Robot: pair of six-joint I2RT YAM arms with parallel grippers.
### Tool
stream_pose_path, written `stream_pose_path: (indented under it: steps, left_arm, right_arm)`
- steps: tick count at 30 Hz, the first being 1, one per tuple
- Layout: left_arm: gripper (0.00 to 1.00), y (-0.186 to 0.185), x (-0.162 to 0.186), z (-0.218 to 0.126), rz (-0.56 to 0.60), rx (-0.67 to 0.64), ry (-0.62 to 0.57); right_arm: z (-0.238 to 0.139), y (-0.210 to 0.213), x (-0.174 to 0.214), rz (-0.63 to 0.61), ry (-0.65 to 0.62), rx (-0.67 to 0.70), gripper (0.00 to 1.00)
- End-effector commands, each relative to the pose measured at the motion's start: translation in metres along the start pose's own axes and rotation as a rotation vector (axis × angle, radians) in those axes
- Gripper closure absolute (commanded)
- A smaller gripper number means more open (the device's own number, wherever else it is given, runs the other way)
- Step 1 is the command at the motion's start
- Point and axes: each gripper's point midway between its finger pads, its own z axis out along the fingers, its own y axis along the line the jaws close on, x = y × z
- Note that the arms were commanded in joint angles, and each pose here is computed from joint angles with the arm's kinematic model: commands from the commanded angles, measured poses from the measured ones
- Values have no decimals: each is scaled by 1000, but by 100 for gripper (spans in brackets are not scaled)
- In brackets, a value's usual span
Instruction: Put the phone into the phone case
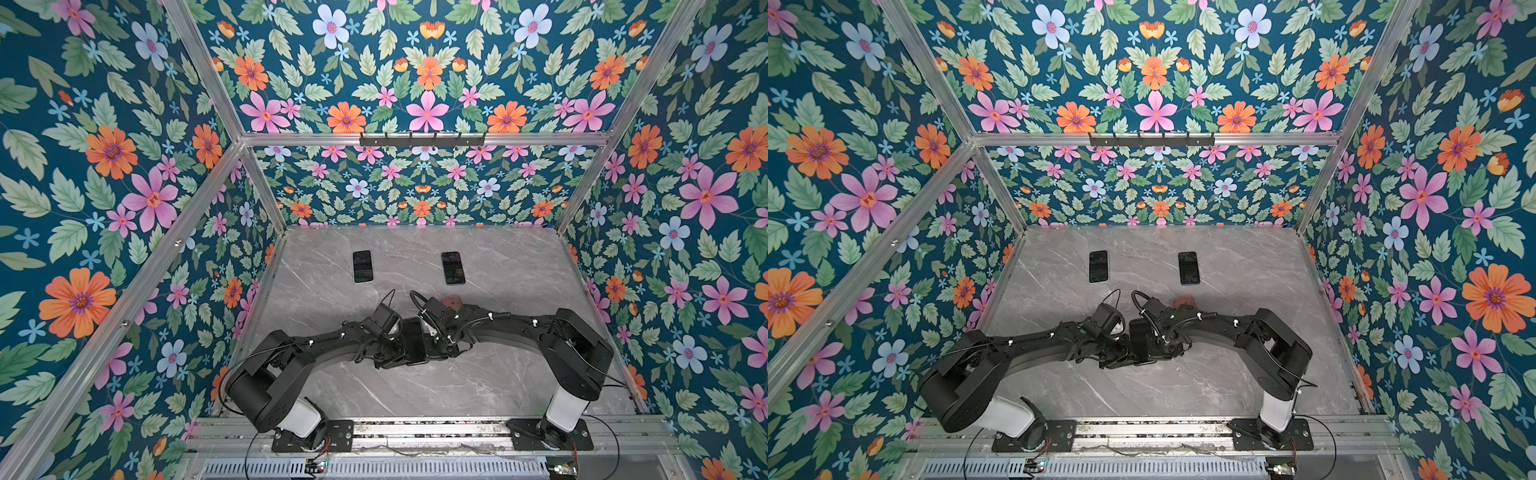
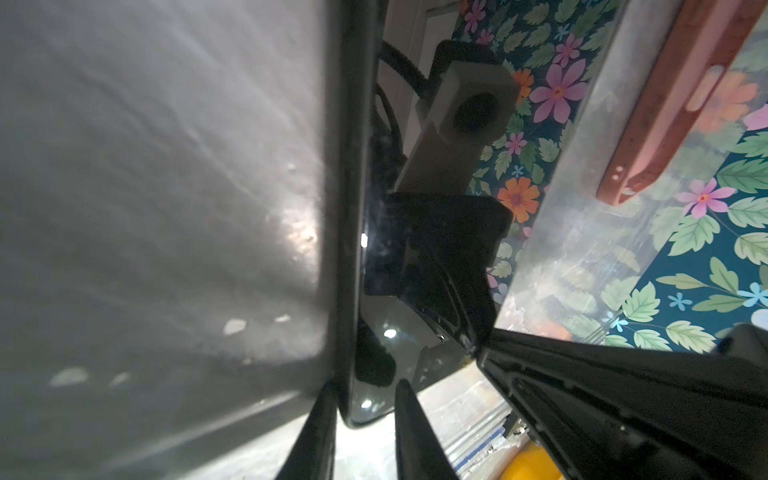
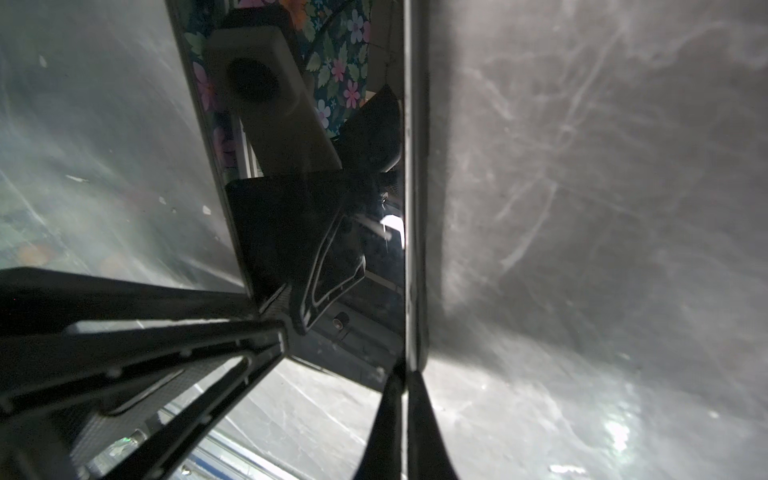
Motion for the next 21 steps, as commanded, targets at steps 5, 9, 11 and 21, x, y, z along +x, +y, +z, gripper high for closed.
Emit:
stream_pose_path:
  steps: [5,9,11,21]
  left_arm:
    - [73,-12,-8,0,29,33,-30]
    - [73,-10,-8,-3,28,22,-36]
    - [73,-7,-9,-8,25,10,-51]
    - [68,-6,-18,-23,31,-47,-79]
  right_arm:
    - [16,17,5,-23,30,-87,95]
    - [0,17,0,-41,-5,-61,95]
    - [-16,14,-3,-57,-44,-29,94]
    - [-37,3,-14,-89,-107,47,83]
